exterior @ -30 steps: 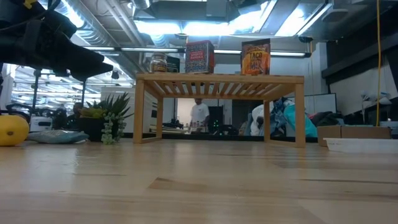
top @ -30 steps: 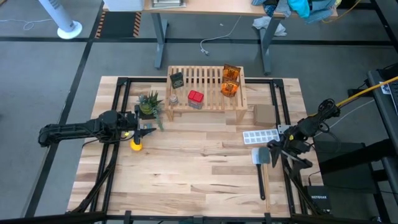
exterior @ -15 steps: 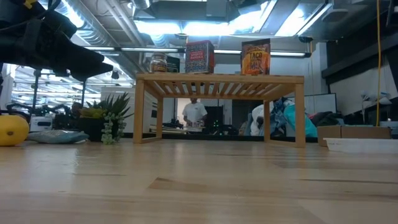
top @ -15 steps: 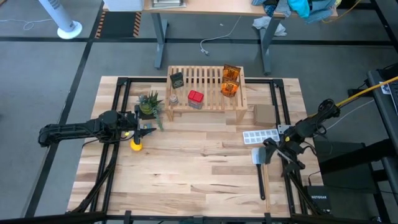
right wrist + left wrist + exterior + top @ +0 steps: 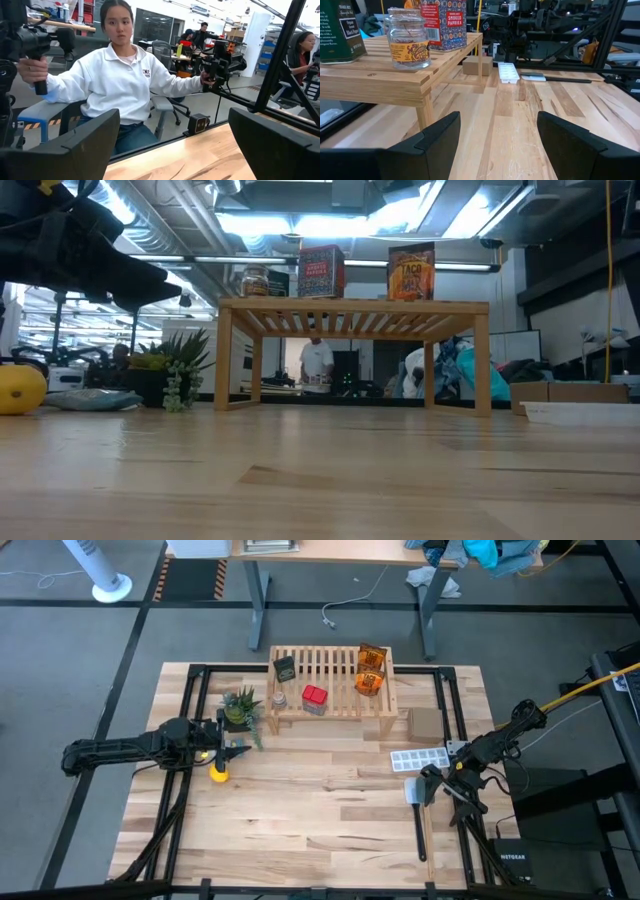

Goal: Shelf spices
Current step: Return to Home Position

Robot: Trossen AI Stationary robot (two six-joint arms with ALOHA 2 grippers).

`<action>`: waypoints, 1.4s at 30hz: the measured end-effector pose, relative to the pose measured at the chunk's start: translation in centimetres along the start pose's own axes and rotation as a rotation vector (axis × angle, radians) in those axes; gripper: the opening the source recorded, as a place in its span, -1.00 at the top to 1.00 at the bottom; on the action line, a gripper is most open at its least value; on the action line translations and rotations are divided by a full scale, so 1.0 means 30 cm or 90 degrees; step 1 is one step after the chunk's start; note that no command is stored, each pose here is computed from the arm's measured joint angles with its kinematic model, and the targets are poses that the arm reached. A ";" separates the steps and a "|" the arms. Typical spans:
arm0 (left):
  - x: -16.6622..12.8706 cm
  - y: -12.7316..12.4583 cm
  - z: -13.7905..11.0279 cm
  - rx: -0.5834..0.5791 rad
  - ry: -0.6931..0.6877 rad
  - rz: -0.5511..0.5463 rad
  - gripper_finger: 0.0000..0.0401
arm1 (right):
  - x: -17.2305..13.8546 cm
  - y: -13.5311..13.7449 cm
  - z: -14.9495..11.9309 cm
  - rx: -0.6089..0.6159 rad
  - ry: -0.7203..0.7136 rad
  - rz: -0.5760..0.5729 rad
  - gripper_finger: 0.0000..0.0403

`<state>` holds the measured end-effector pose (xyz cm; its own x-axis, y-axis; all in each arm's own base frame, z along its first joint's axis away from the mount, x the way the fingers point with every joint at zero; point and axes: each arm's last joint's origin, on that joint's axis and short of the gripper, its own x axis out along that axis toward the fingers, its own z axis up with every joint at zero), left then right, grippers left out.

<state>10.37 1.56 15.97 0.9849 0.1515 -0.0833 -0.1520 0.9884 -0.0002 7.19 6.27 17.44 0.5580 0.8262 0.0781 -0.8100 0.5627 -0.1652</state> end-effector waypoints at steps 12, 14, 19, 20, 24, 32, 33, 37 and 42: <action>0.000 0.000 -0.001 -0.040 0.001 0.000 -0.29 | 0.000 0.000 -0.004 0.001 0.004 0.000 -0.89; 0.000 0.000 -0.001 -0.050 0.001 0.000 -0.29 | 0.000 0.000 -0.004 0.002 0.004 0.000 -0.89; 0.000 0.000 -0.001 -0.040 0.001 0.000 -0.29 | 0.000 0.001 -0.005 0.002 0.005 0.000 -0.89; 0.000 0.000 -0.001 -0.035 0.001 0.000 -0.29 | 0.000 0.001 -0.005 0.002 0.005 0.001 -0.89; 0.000 0.000 0.000 -0.032 0.001 0.000 -0.29 | 0.000 0.001 -0.006 0.002 0.006 0.001 -0.89; 0.000 0.000 0.000 -0.032 0.001 0.000 -0.29 | 0.001 0.001 -0.007 0.003 0.006 0.001 -0.89; 0.000 0.000 0.000 -0.033 0.001 0.000 -0.29 | 0.001 0.001 -0.007 0.003 0.007 0.001 -0.89; 0.000 0.000 0.000 -0.033 0.001 0.000 -0.29 | 0.001 0.001 -0.007 0.003 0.007 0.001 -0.89; 0.000 0.000 0.000 -0.033 0.001 0.000 -0.29 | 0.001 0.001 -0.007 0.003 0.007 0.001 -0.89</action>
<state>10.37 1.56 15.96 0.9849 0.1515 -0.0844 -0.1561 0.9864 -0.0515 7.22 6.30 17.22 0.5588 0.8266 0.0671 -0.8116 0.5617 -0.1608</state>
